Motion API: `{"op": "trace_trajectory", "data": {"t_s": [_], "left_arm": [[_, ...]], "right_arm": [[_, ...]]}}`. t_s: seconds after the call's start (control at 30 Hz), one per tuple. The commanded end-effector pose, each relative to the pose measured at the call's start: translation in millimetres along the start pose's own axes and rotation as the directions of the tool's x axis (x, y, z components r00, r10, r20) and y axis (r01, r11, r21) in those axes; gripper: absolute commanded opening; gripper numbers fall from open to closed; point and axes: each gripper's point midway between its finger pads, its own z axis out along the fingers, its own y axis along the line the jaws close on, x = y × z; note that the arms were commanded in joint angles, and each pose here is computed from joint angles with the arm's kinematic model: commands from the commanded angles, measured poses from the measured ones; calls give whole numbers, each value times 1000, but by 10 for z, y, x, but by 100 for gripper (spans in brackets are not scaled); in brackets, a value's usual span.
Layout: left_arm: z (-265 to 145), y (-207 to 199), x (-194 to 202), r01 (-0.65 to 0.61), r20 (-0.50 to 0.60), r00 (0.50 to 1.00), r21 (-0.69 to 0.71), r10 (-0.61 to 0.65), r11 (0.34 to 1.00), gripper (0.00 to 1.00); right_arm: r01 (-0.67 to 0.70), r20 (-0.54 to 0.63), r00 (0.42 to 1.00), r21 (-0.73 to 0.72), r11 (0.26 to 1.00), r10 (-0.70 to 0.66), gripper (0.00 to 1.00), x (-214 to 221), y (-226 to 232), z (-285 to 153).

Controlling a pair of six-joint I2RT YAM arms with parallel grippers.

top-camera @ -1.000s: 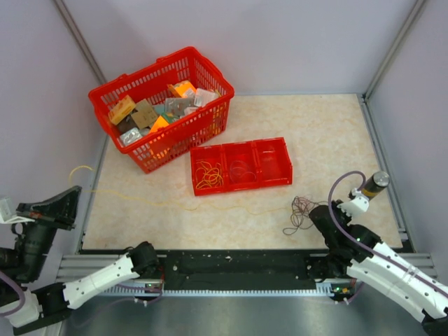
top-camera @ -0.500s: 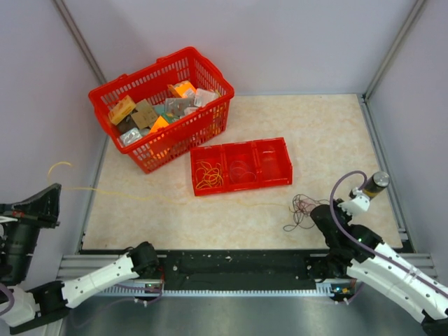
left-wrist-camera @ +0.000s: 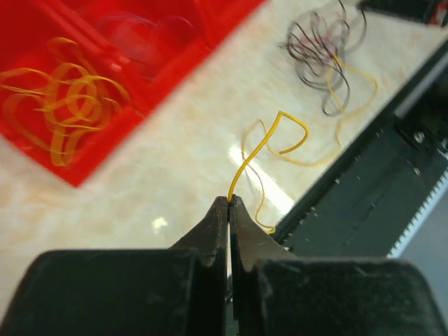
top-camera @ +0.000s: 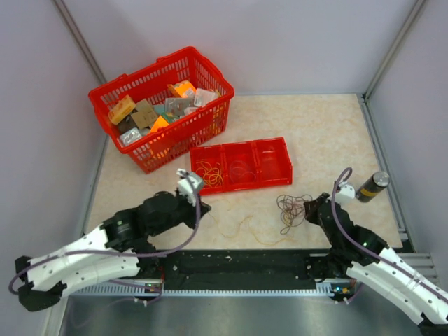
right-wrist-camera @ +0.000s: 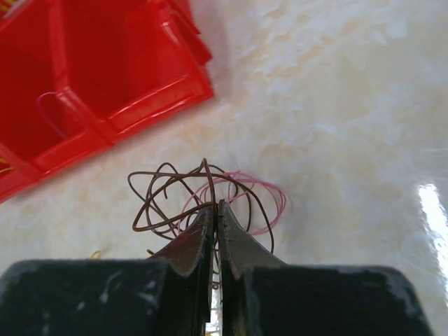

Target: Untangle the cables

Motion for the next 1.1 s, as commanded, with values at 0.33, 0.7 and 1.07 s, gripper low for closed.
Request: {"op": "trace_trajectory", "data": {"t_s": [0.33,0.7,1.07], "left_arm": [[1107,-1529,267,327,-290,937,519,-196,790,8],[1340,-1506,440,407,-337,901,447,-272,797,0],[1130,-1053,405,322,-251,935,300,-251,898,0]], "right_arm": [[39,-44,998,-251,967,-52,0,73,485,-36],[13,-128,991,-98,995,-25,17,206,348,73],[66,-313,944,-140,988,-107,81,370,506,-116]]}}
